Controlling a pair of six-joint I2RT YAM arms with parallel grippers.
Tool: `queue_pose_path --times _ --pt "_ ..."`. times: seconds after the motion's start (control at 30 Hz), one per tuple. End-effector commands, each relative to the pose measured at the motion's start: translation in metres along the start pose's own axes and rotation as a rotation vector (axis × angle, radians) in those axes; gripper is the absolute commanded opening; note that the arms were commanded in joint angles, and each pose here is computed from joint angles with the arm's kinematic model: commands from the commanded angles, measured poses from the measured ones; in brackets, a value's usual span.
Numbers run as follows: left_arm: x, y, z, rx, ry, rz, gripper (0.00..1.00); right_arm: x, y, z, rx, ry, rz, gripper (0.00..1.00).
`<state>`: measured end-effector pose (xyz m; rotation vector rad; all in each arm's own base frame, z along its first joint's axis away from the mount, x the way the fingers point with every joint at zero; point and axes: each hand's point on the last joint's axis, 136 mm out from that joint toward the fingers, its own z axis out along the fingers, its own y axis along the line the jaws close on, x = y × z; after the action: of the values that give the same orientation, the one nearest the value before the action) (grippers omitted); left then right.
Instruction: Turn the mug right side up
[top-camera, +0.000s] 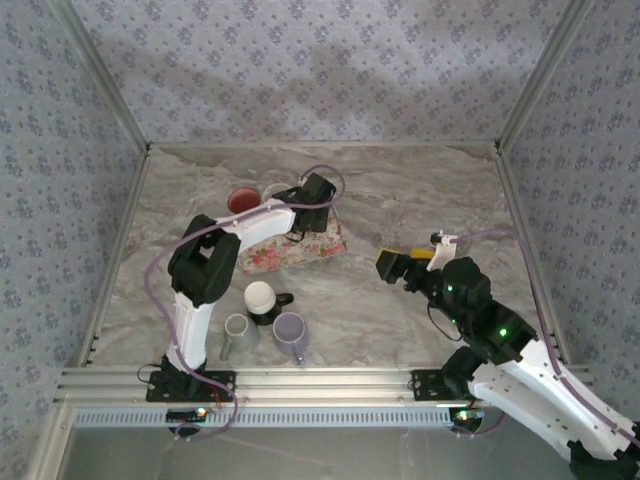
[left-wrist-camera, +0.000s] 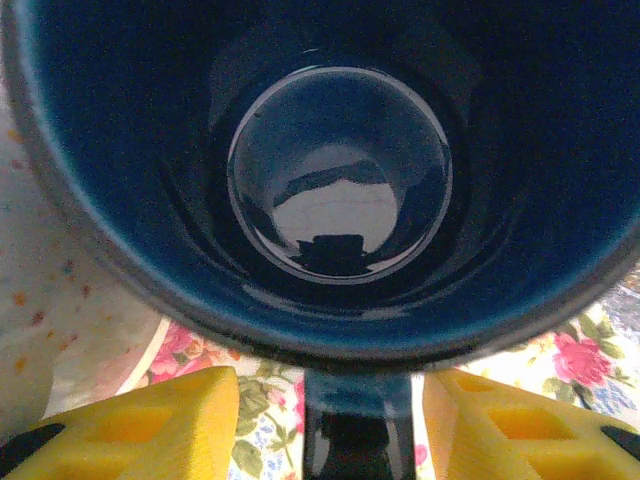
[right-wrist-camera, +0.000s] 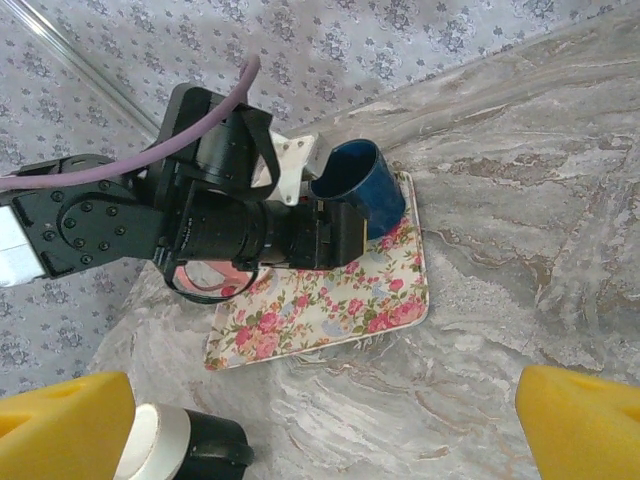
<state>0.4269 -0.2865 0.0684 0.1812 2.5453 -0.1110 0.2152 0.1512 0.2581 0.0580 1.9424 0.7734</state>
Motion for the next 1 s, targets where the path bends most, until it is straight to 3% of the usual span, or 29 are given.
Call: queue_pose_path --times 0.0,0.33,0.63,0.8,0.97 --pt "-0.018 -0.003 -0.026 0.044 -0.061 -0.030 0.52 -0.005 0.002 -0.004 0.001 -0.020 -0.019 1.00" --pt "-0.023 -0.005 -0.107 0.126 -0.154 -0.028 0.52 -0.001 0.012 -0.004 -0.045 0.009 -0.085 1.00" --pt "0.000 0.024 -0.213 0.215 -0.251 0.028 0.51 0.029 0.048 0.014 -0.142 0.223 -0.268 1.00" --pt "0.004 0.077 -0.267 0.096 -0.395 0.075 0.51 0.074 0.062 0.040 -0.094 0.473 -0.446 0.99" --pt "0.005 0.134 -0.295 -0.104 -0.558 0.058 0.52 0.118 0.084 0.066 -0.020 0.657 -0.571 1.00"
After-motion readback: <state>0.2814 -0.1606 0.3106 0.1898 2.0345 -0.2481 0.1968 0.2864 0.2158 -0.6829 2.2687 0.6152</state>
